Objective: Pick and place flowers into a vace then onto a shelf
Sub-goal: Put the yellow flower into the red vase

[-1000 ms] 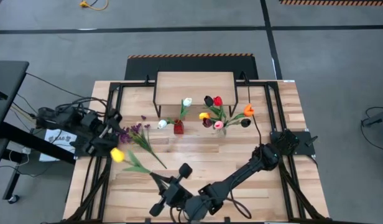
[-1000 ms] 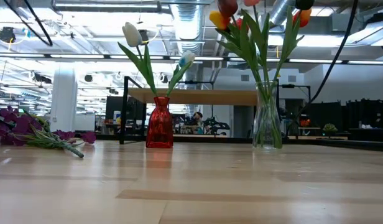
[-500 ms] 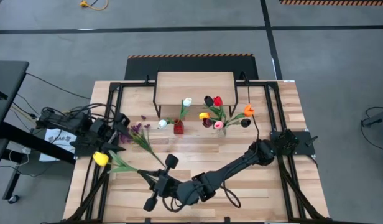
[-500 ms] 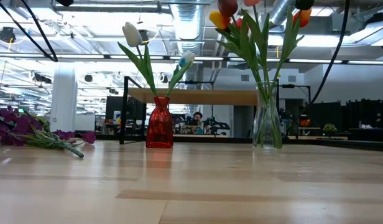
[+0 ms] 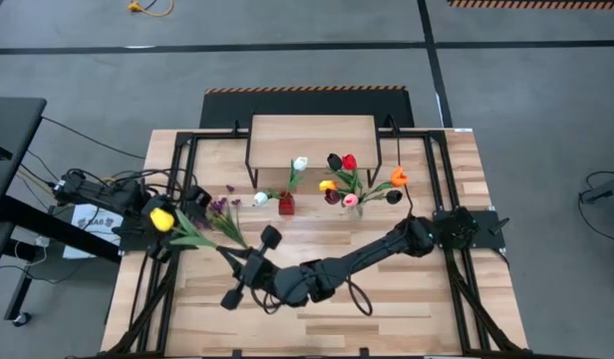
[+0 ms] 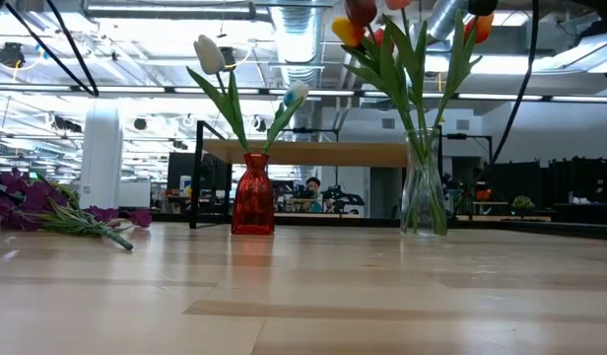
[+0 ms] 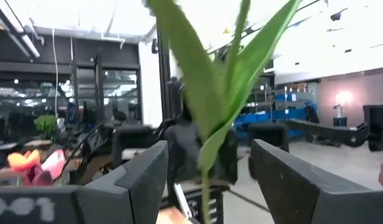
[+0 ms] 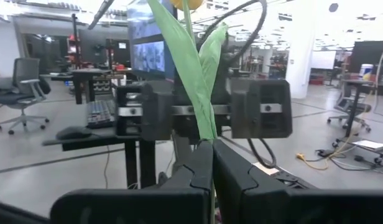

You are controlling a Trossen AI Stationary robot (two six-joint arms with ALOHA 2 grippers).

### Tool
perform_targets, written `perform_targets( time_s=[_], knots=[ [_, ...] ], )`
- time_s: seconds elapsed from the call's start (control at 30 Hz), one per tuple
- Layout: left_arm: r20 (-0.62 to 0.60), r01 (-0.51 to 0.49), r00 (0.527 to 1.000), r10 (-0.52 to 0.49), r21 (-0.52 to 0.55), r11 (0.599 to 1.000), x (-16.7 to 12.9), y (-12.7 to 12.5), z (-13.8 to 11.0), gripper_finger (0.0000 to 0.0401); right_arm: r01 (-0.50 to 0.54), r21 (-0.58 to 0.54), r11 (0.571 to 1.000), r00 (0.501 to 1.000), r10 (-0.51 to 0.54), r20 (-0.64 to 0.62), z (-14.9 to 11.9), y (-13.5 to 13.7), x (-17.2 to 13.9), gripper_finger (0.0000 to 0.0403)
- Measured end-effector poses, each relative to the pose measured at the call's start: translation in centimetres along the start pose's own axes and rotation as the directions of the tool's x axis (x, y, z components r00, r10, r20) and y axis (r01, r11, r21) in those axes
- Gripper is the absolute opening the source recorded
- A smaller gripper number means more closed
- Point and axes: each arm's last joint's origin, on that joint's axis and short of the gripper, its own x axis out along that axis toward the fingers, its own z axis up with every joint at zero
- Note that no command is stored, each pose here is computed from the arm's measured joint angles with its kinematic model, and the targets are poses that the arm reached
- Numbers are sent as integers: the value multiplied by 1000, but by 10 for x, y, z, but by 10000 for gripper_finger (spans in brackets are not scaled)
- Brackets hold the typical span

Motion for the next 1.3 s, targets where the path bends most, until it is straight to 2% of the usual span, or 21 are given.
perform_targets(
  time_s=[0.57, 0.97, 1.1, 1.3],
  knots=[
    [38, 59, 997, -60, 30, 998, 0, -2, 4, 222, 23, 7, 1000, 1000, -23, -3, -3, -13, 15, 0],
    [36, 7, 999, -8, 45, 999, 0, 0, 3, 214, 8, 25, 1000, 1000, -8, -1, -4, -19, 22, 0],
    [37, -42, 998, 41, 36, 998, 0, 1, 3, 162, 7, 25, 1000, 1000, -7, -1, -4, -19, 22, 0],
    [38, -54, 998, 53, 35, 998, 0, 2, 4, 22, 1, 30, 1000, 1000, -1, -20, -7, -18, 22, 0]
  ],
)
